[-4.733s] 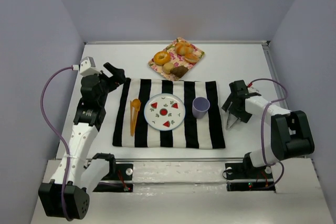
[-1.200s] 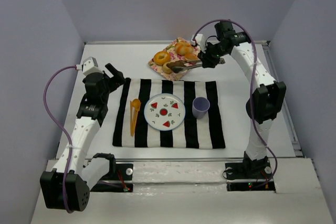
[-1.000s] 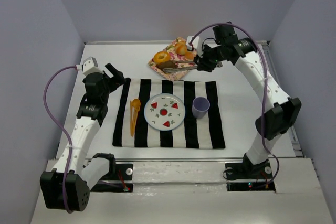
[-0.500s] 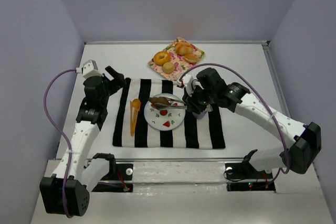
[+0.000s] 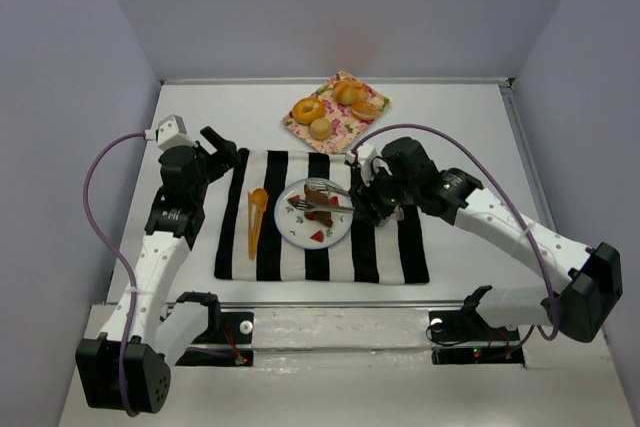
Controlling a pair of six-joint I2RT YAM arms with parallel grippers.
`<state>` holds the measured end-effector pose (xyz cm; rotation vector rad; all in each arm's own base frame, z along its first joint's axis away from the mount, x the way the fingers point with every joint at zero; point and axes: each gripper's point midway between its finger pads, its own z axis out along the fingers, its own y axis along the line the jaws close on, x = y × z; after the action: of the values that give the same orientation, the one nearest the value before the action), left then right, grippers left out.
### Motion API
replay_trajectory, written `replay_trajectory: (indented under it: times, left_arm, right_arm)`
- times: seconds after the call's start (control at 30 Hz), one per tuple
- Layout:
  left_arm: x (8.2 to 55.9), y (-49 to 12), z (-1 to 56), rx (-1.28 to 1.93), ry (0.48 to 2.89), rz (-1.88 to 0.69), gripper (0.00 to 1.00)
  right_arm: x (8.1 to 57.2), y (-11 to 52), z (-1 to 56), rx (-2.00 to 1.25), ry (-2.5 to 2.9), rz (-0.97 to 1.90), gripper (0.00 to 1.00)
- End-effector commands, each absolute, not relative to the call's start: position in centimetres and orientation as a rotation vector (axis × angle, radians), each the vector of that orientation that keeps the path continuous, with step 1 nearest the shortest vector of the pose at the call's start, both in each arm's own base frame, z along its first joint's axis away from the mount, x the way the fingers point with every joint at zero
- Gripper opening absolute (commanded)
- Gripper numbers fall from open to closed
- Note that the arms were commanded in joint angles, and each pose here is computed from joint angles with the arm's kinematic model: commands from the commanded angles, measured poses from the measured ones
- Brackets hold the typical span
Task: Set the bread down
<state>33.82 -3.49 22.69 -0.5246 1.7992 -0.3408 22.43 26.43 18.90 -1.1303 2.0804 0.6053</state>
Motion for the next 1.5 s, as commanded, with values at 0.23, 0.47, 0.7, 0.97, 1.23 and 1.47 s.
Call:
replay_trajectory:
  times: [0.23,0.47,0.7,0.97,1.23,1.47]
  left_arm:
    - [33.9,-3.4,24.0,-0.513,1.746,-0.357,0.97]
    - [33.6,-2.8,24.2,-0.537,1.727,-0.328,0.98]
    - [33.7,-2.7,24.0,-0.540,1.732,-0.323,0.98]
    - [33.8,-2.6,23.7,-0.548,1.738,-0.315,0.98]
    - [33.7,-2.5,24.0,-0.556,1.730,-0.319,0.98]
    - [33.5,-2.4,24.6,-0.565,1.711,-0.325,0.98]
  right_arm:
    - [30.0,23.5,30.2,-0.425,1.917,0.362,0.34]
    - [35.8,10.2,25.5,0.239,2.033,0.183,0.32]
    - [36.5,3.1,16.0,0.439,2.202,0.039,0.32]
    - [34.5,0.0,8.1,0.571,2.383,-0.047,0.52]
    - [33.8,-1.0,13.5,0.594,2.270,-0.072,1.00]
    - [33.0,-1.8,24.0,0.636,2.043,-0.032,1.00]
